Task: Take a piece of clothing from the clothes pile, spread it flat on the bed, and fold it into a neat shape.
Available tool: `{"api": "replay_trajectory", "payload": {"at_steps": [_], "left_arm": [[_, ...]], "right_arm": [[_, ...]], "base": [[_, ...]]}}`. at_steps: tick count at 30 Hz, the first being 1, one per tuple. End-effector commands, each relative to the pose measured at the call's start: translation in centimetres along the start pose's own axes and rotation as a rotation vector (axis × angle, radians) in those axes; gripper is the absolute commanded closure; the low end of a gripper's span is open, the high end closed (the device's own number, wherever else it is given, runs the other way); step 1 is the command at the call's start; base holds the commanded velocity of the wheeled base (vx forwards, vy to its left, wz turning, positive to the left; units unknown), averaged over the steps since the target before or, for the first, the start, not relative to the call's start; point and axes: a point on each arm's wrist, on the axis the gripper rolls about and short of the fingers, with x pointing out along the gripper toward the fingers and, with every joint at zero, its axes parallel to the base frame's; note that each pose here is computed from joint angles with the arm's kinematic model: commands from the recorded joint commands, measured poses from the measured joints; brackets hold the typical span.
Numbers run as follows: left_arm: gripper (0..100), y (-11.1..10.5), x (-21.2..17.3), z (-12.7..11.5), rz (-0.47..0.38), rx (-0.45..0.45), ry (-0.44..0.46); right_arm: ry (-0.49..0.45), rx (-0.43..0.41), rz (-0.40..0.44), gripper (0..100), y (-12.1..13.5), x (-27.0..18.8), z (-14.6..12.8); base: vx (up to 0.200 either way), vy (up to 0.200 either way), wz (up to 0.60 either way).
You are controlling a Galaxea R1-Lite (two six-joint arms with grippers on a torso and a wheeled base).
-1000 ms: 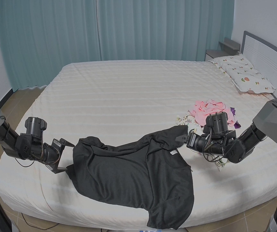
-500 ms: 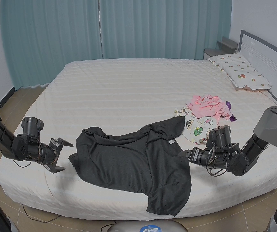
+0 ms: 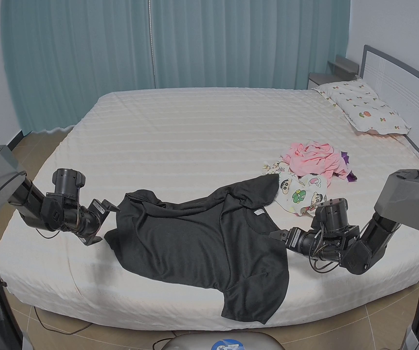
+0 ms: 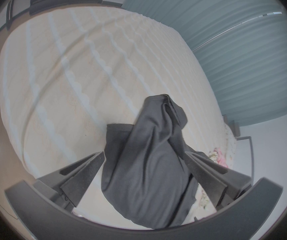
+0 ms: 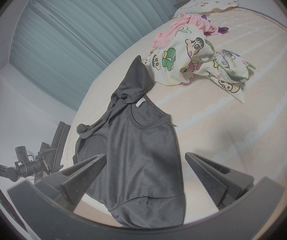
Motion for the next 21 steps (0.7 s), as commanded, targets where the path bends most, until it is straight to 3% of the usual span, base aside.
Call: {"api": "replay_trajectory", "payload": {"at_steps": [1,5,9,21], "left_arm": [[0,1.3,2.8,-0.5,0.059,0.004,0.019],[0,1.1,3.9,-0.4,0.067,0.01,0.007],[0,0.2,4.4,0.0,0.082,0.024,-0.062],[0,0.3,6.6,-0.8,0.133,0.047,-0.091]], "right_arm": [[0.018,0.001,-0.019,0,-0.7,0.7,-0.7],[0.017,0.001,-0.015,0,-0.6,0.7,-0.7],[0.013,0.023,-0.017,0,-0.6,0.6,-0.6],[0.003,0.063,-0.01,0,-0.5,0.8,-0.4]], "base": [[0.0,0.0,0.0],[0.0,0.0,0.0],[0.0,0.0,0.0],[0.0,0.0,0.0]]}}
